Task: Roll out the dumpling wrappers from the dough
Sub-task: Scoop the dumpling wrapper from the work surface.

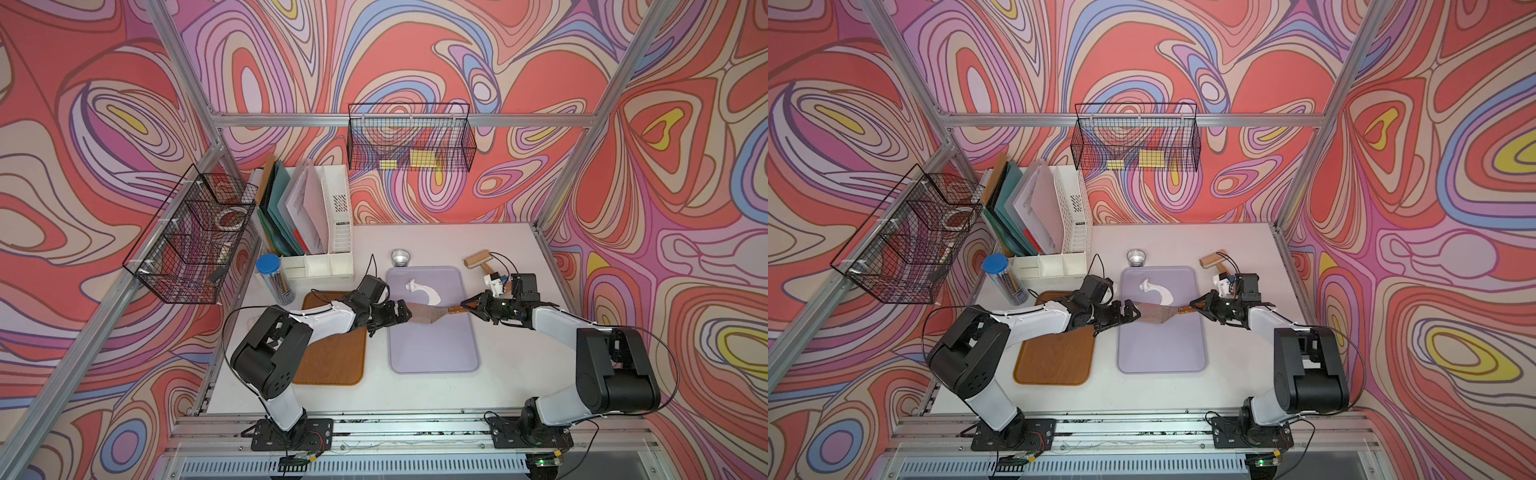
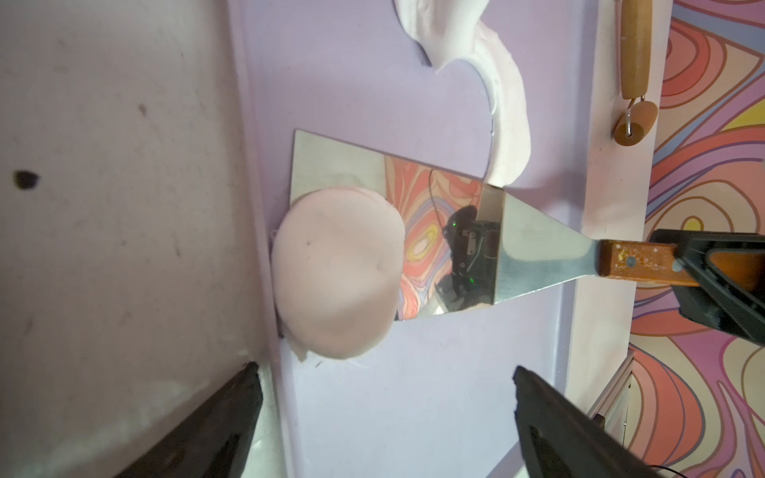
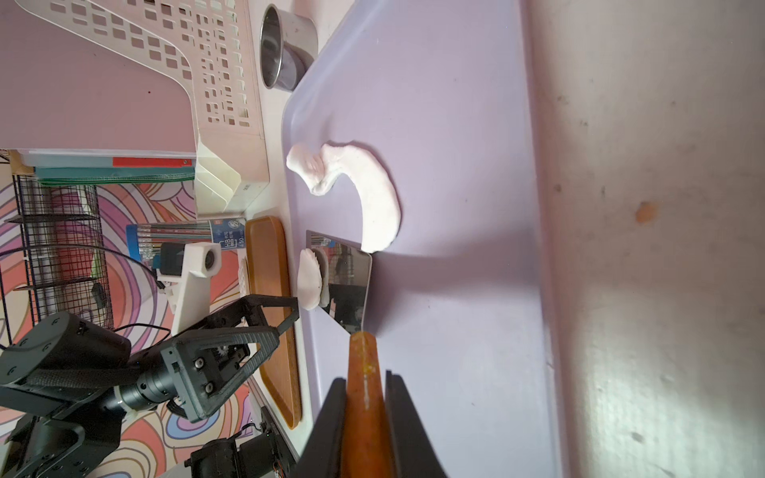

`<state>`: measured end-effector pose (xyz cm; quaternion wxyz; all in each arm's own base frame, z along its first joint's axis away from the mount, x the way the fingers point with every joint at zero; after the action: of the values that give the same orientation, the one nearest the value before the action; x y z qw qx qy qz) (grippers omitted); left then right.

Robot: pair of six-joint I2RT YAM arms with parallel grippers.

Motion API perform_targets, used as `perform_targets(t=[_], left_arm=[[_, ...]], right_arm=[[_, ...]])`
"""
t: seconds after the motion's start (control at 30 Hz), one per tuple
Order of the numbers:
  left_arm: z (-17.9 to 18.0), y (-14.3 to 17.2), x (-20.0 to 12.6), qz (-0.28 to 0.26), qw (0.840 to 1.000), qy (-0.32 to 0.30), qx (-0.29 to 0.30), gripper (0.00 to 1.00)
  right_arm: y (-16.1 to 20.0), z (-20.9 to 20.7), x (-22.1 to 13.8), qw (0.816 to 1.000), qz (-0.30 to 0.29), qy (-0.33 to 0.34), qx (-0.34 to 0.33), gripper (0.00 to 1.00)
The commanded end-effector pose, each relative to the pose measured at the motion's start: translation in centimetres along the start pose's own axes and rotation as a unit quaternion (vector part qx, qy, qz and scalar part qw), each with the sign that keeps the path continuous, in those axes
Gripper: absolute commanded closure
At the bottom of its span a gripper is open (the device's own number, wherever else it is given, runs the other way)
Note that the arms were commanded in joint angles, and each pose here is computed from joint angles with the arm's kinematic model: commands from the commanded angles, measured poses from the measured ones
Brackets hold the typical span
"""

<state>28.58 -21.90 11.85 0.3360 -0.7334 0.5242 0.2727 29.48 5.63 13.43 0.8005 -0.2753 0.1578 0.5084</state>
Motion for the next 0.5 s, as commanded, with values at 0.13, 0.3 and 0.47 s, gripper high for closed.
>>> perform_targets(t=[0.13,0.3,0.47], left_arm=[[-0.8,-0.6,-1.8,-0.029,1.0,0.002,0.012,0.0],[-0.5,-1.1,-3.6,-0.055,0.998,-0.02,0.021,0.0],[0.6,-1.6,-5.7,-0.08,0.996,-0.044,0.019,0.0]], right_arm=[[0.4,-0.7,0.8,1.0,0.002,-0.021,-0.001,1.0],[0.0,-0.7,0.1,0.999,-0.003,-0.037,0.005,1.0],[-0.1,-0.5,-1.2,0.998,-0.02,-0.057,0.002,1.0]])
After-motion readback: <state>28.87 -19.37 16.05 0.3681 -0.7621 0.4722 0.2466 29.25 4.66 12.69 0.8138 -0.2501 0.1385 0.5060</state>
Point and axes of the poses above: each gripper's point midway between its finger pads, its own x axis out along the fingers, its own z axis along the line the jaws close on, y = z × x, the point moved 9 cm from there along -x, back along the fingers, and after that the axes turned 5 degrees about -x, right-handed, at the moved point
